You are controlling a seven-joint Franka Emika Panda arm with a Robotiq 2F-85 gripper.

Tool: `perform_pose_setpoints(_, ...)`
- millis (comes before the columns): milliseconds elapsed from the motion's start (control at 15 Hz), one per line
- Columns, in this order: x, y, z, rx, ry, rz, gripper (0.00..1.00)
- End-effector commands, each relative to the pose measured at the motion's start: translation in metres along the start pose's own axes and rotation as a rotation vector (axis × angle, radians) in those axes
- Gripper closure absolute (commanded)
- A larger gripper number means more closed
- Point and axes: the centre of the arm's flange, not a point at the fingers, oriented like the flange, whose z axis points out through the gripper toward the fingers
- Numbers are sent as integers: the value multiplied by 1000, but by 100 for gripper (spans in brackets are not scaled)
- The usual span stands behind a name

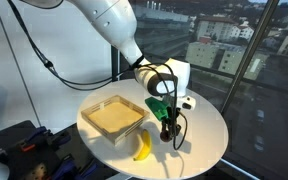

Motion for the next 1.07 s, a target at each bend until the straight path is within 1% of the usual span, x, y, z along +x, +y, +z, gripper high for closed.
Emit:
perform_pose_setpoints(0, 6, 2, 5, 16, 7, 7, 66)
perform_pose_setpoints(1000, -2, 1, 30, 0, -25, 5, 66)
